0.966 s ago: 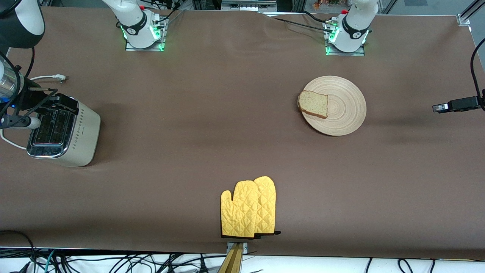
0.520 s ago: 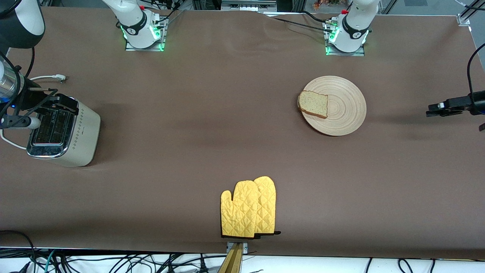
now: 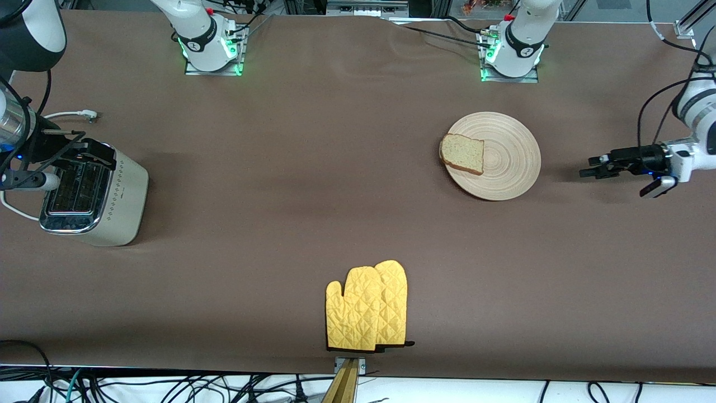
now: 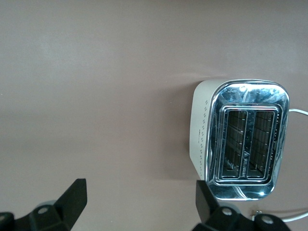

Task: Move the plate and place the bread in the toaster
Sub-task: 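Reach the left gripper toward the rim of the wooden plate, then grasp the wooden plate rim with the left gripper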

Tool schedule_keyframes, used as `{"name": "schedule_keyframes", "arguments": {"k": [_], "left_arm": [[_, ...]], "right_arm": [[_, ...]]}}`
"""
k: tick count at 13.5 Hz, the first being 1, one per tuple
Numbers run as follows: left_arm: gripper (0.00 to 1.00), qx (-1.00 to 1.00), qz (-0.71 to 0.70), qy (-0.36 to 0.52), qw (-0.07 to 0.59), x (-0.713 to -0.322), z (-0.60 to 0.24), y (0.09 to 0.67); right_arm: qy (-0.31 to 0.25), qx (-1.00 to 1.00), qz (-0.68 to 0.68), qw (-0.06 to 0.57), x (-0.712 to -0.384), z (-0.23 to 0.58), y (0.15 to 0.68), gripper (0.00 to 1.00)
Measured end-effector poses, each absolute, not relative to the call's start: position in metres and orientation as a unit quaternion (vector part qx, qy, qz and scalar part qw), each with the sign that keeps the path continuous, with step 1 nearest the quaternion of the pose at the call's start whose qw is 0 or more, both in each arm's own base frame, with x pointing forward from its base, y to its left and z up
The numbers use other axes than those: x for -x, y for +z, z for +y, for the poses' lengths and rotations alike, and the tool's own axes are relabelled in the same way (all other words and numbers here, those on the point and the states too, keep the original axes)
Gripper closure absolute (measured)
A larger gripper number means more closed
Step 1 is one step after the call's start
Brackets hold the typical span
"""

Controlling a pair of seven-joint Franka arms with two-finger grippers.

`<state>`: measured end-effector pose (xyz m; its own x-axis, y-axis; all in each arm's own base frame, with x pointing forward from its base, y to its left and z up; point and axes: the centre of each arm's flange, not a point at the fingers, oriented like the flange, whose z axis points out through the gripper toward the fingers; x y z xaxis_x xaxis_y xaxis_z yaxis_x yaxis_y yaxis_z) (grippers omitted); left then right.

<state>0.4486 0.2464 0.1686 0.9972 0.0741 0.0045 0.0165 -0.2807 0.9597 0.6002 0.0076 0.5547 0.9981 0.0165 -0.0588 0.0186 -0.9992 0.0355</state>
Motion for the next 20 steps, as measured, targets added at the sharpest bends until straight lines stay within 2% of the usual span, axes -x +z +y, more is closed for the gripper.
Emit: {"name": "schedule_keyframes", "arguments": {"k": [7,10,13,14,15,18,20], "left_arm": [[0.08,-0.789,0.036,0.067,0.61,-0.401,0.205,0.108],[0.06,-0.782,0.032,0.066,0.619,-0.392,0.197,0.093],[0.1,-0.78,0.016,0.052,0.623,-0.397,0.178,0.09],[0.16,-0.78,0.007,0.044,0.624,-0.4,0.168,0.09],[0.17,-0.782,0.0,0.037,0.622,-0.402,0.16,0.089],[0.52,-0.792,-0.032,0.008,0.609,-0.397,0.159,0.086],[0.72,-0.797,-0.033,0.007,0.603,-0.396,0.165,0.086]], "right_arm": [[-0.029,-0.999,0.009,0.018,-0.6,0.008,0.555,0.0],[-0.029,-0.999,0.009,0.018,-0.601,0.008,0.554,0.0],[-0.03,-0.999,0.009,0.018,-0.601,0.007,0.554,0.0],[-0.03,-0.999,0.009,0.018,-0.601,0.007,0.553,0.0],[-0.03,-0.999,0.009,0.018,-0.601,0.007,0.553,0.0],[-0.03,-0.999,0.009,0.018,-0.601,0.007,0.553,0.0],[-0.03,-0.999,0.009,0.018,-0.601,0.007,0.553,0.0]]}}
